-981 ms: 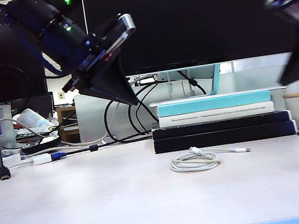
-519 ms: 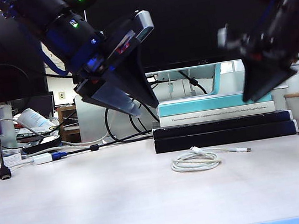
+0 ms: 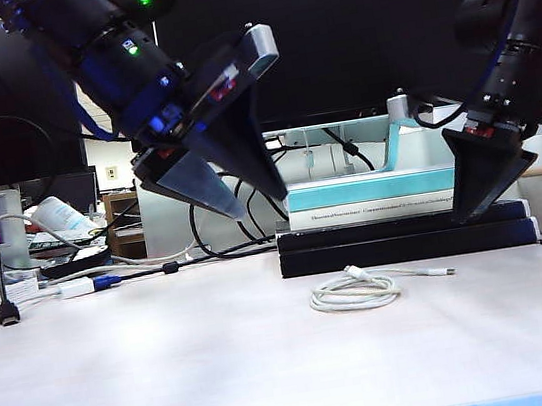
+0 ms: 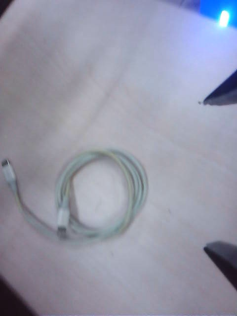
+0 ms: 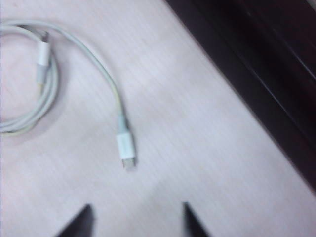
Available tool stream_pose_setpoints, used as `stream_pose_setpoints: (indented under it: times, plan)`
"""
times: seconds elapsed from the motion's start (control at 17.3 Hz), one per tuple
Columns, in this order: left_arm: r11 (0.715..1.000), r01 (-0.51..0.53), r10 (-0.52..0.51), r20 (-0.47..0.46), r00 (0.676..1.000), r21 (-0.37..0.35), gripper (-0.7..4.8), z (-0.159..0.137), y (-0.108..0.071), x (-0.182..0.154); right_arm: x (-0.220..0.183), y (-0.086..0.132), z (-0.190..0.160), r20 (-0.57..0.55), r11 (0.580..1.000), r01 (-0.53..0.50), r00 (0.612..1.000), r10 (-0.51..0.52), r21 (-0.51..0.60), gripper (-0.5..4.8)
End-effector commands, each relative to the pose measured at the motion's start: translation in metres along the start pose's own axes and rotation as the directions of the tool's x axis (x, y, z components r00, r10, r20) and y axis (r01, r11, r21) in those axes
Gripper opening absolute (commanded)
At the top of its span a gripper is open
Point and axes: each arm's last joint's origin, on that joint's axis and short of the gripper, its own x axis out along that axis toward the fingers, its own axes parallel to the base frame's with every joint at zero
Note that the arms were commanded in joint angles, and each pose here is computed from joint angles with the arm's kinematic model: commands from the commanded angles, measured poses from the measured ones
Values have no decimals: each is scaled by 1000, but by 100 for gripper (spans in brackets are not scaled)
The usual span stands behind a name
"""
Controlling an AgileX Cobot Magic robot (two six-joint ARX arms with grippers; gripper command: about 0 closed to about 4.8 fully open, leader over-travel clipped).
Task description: Unfold the white charging cable into a straight cable.
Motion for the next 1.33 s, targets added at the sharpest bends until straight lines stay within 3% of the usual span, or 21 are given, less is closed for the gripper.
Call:
stream_pose_setpoints:
  times: [0.06,0.35,0.75,1.1,1.15,1.27,1.33]
  plan:
    - [1000,27,-27,27,999,10,364,3,-1,-1,1,-1,2,24,1000,-8,1000,9,-30,223]
    - [1000,29,-30,28,999,10,364,3,-1,-1,25,-4,0,14,997,-70,997,70,-23,246]
    - [1000,30,-30,31,999,4,364,4,-1,-1,41,-1,10,44,997,-57,997,59,-46,245]
    - [1000,30,-30,29,999,3,364,3,-1,-1,65,-3,4,-25,998,-62,998,62,-32,242]
    - [1000,30,-30,30,999,3,364,3,-1,-1,68,-3,3,-36,997,-69,997,68,-27,224]
    - [1000,29,-30,30,999,3,364,3,-1,-1,69,-2,2,-57,998,-63,996,62,-23,108]
    - [1000,29,-29,30,999,3,364,3,-1,-1,69,-2,1,-64,998,-58,996,56,-22,106]
